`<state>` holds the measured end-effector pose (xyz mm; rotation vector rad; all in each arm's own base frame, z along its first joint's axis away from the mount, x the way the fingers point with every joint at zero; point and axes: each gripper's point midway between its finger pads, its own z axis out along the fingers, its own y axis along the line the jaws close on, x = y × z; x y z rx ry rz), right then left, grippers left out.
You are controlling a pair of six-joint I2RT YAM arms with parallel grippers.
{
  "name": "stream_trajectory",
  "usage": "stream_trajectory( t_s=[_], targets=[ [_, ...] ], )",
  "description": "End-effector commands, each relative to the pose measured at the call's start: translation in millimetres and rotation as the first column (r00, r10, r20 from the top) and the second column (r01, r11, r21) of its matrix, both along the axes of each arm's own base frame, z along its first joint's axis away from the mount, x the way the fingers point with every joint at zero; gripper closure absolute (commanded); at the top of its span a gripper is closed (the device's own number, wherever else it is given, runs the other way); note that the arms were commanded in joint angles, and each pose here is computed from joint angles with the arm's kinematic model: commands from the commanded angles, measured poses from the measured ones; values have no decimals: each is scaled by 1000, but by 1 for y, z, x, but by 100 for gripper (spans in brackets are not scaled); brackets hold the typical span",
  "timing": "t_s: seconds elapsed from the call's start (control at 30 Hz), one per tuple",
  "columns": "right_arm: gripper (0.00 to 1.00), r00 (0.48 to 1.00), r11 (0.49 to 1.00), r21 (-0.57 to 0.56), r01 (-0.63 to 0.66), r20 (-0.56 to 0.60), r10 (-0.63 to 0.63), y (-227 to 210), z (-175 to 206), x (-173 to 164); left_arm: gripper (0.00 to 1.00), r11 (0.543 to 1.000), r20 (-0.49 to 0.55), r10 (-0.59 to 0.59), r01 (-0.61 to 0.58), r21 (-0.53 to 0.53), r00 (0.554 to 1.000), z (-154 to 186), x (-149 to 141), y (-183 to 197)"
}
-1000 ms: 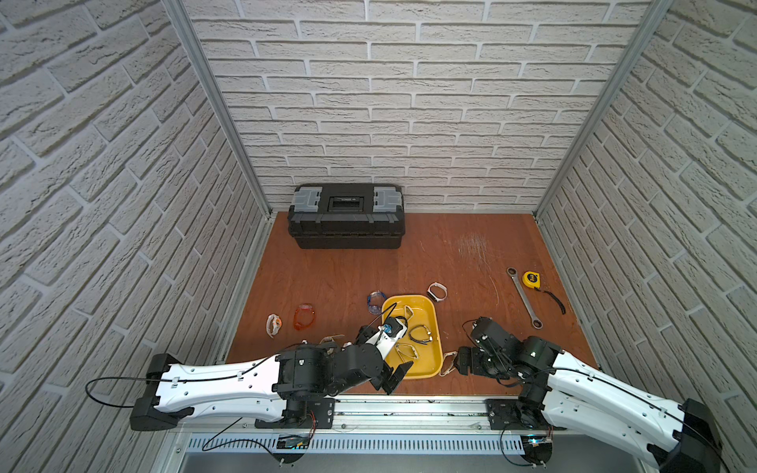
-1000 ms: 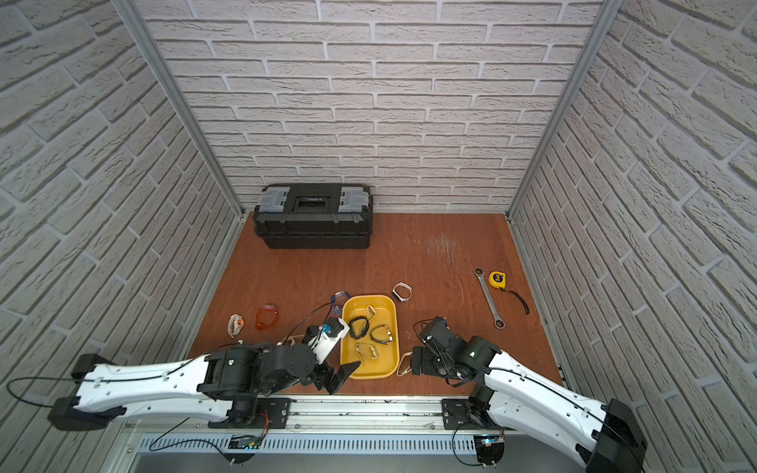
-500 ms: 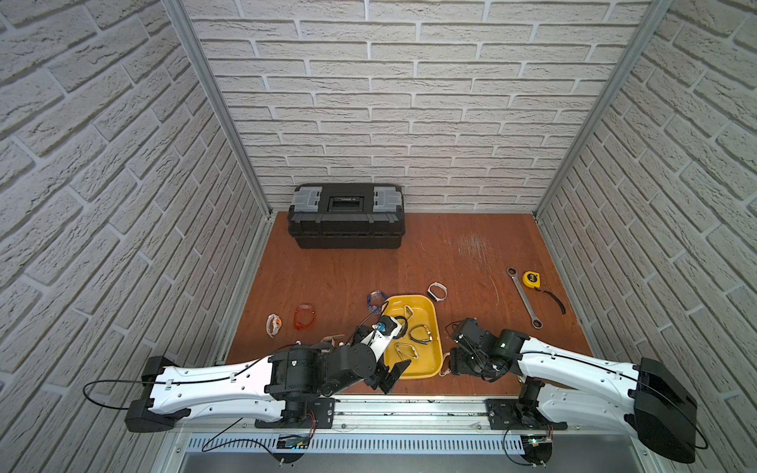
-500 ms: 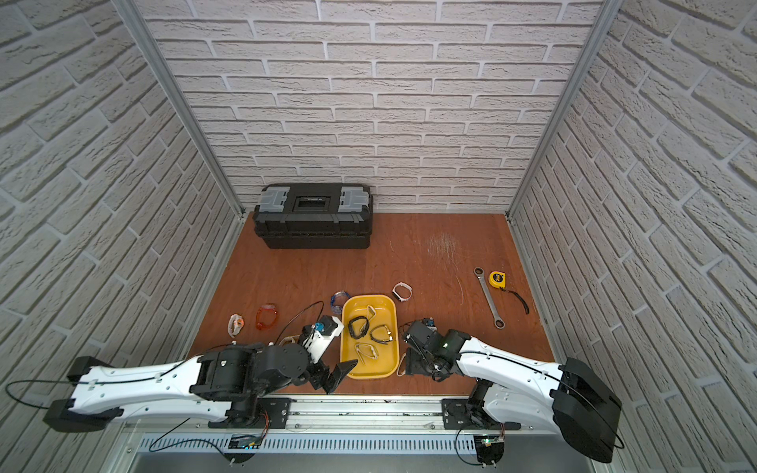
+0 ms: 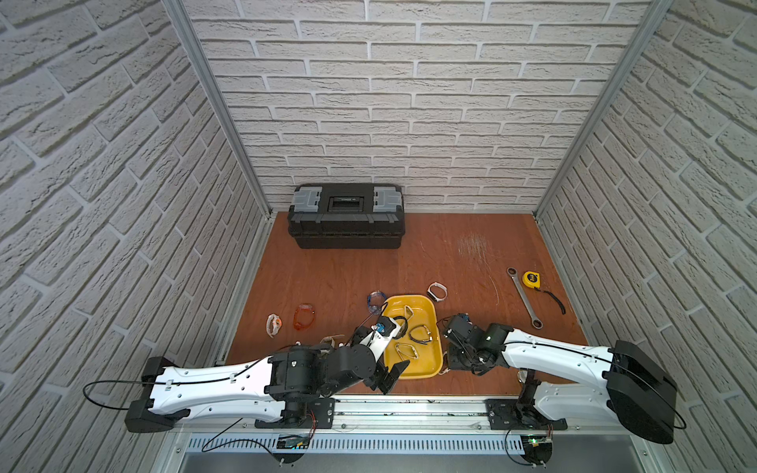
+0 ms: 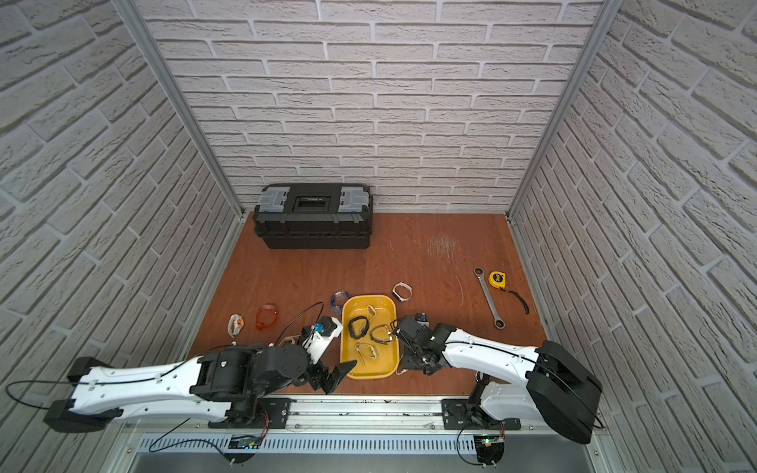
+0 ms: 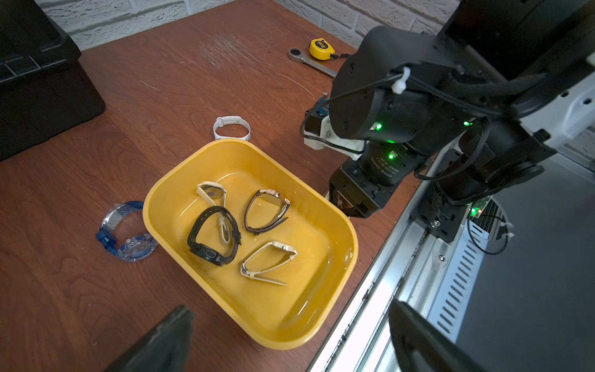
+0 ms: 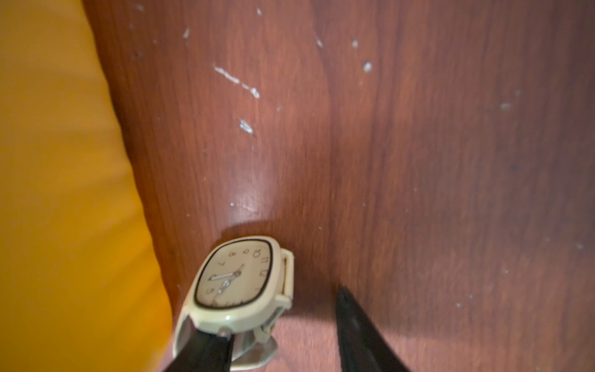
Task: Put the watch into the storage box
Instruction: Pick up the watch at the center of the board.
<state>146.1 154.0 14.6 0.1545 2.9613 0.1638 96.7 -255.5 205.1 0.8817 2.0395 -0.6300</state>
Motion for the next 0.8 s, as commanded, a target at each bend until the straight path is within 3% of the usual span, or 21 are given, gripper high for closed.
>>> stream_trajectory(
  t_s=[0.0,0.07,0.23,0.37,0.5,0.77],
  targets=[
    [69,1000,1000,-17,-3,21,3,0,2,5,2,1000,5,22,-22,-22,1000,2,3,4],
    [83,999,999,-45,-5,31,6,-5,8,6,2,999,6,23,-23,-28,1000,3,3,5],
    [96,995,997,-72,-5,94,12,-15,41,13,2,999,7,31,-30,-33,1000,5,4,7],
    [98,985,997,-71,-39,163,50,-13,77,23,2,999,10,34,-34,-31,999,5,4,9],
    [98,972,991,4,-131,200,127,17,99,37,2,999,14,46,-46,-18,999,3,6,11],
    [98,936,939,25,-344,89,340,90,91,42,2,997,24,67,-66,-48,997,11,9,18]
  ],
)
